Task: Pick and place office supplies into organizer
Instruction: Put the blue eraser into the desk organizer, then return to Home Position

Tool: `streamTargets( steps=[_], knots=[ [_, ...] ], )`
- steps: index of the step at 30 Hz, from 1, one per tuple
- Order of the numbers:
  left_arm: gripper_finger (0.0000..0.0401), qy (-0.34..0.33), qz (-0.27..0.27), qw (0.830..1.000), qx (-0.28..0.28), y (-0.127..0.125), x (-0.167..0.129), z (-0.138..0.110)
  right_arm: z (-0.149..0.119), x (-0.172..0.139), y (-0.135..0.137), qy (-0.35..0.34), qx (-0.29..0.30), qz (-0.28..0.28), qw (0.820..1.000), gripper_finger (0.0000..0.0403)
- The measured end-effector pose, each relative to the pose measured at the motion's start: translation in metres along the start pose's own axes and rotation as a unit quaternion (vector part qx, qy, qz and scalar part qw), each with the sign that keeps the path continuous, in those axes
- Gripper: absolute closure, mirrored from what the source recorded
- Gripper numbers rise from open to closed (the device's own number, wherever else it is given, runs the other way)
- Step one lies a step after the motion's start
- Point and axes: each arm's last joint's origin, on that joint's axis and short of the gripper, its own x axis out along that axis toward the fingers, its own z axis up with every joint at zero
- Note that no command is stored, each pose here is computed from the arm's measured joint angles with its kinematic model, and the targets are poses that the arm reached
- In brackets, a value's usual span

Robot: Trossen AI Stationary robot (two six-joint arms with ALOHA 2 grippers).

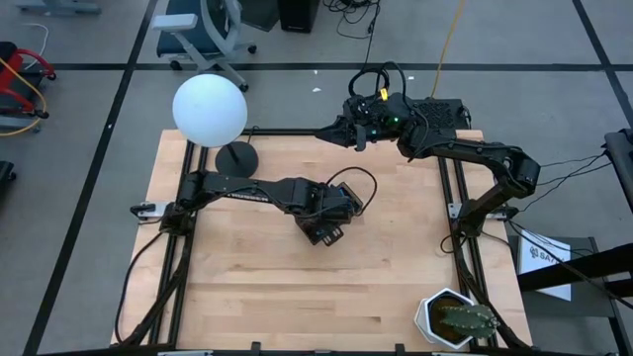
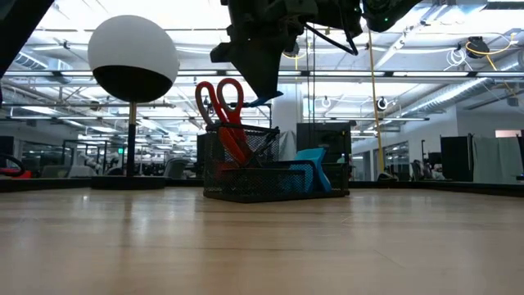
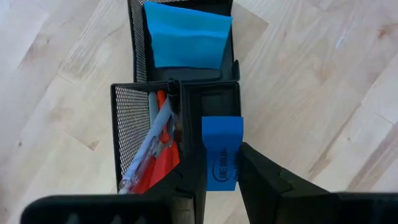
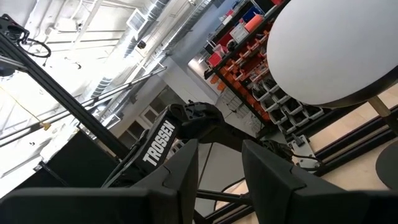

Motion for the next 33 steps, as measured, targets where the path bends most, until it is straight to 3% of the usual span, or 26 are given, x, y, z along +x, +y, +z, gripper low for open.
streamTargets(
  steps=[4,16,28,33],
  knots=[
    [0.0312,0.006,-0.008,1.0,0.009,0.0,0.0,0.0,0.0,0.0,0.0,0.0,0.0,0.0,1.0,0.0287],
    [0.0234,0.003,-0.004,1.0,0.003,0.0,0.0,0.0,0.0,0.0,0.0,0.0,0.0,0.0,1.0,0.0287],
    [0.0231,0.011,0.013,1.0,0.022,0.0,0.0,-0.004,0.0,0.0,0.0,0.0,0.0,0.0,1.0,0.0287],
    [0.0231,0.007,0.005,0.999,0.045,-0.005,-0.018,-0.014,0.0,0.0,0.0,0.0,0.0,0.0,1.0,0.0287]
  ],
)
